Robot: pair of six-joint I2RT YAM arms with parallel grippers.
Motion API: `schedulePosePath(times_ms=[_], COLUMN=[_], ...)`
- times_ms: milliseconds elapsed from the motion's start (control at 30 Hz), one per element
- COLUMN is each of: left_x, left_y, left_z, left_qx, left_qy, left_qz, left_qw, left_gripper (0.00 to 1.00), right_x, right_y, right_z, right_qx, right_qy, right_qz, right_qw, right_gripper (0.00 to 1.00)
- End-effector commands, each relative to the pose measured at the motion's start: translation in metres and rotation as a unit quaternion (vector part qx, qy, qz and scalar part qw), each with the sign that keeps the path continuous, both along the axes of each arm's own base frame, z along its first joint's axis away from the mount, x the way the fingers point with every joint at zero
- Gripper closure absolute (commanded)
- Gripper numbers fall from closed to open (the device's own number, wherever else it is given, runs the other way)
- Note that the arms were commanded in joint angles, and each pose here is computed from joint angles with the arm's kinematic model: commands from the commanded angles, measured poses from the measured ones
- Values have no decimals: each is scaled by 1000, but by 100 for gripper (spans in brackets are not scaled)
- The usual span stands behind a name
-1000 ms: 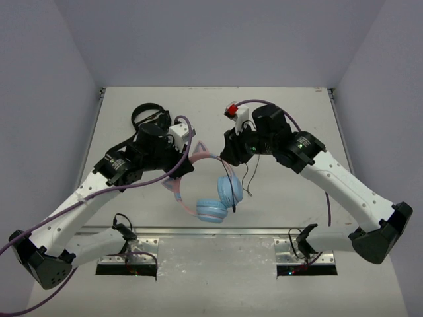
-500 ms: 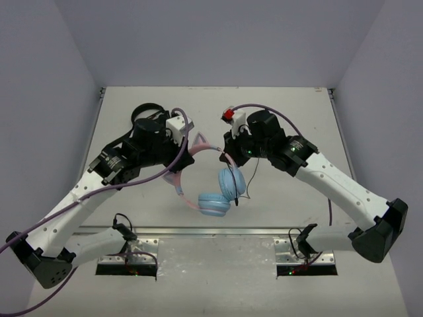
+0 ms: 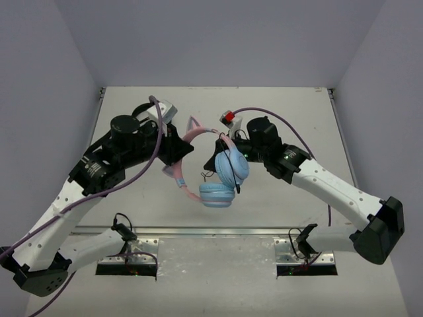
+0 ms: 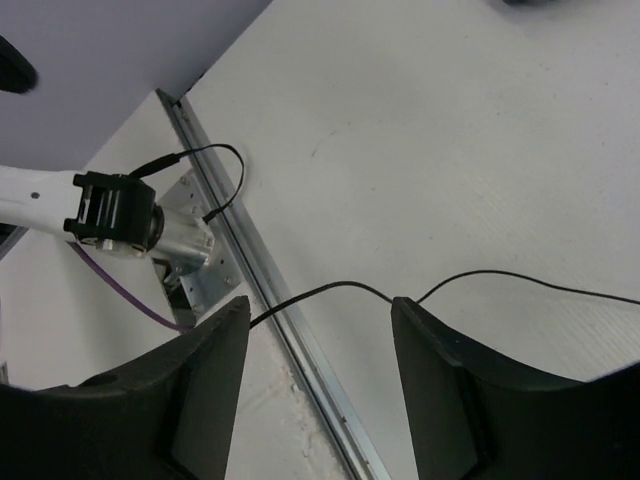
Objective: Wrap the headphones
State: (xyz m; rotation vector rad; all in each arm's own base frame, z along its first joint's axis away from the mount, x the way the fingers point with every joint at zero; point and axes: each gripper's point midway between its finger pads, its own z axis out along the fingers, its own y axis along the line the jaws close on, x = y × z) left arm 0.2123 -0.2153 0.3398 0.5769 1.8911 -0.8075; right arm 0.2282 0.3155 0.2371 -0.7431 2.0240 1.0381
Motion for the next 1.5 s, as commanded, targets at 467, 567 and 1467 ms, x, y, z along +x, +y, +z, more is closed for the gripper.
schedulePosePath(times_ms=[467, 567, 1467], left_x=[7, 4, 14], left_y=[40, 39, 81], left_z=[140, 148, 151], left_qx=[-184, -196, -201], left_qy=[-78, -79, -36], left_qz=[154, 151, 281], left_qw=[968, 966, 938], left_gripper=[100, 100, 100], right_x=[-3, 10, -3], right_y=[26, 18, -5], right_z=[26, 16, 26], right_qx=[120, 105, 133], right_qy=[4, 7, -50], right_qz=[15, -36, 21], right_qw=[993, 994, 990], right_gripper=[29, 26, 10])
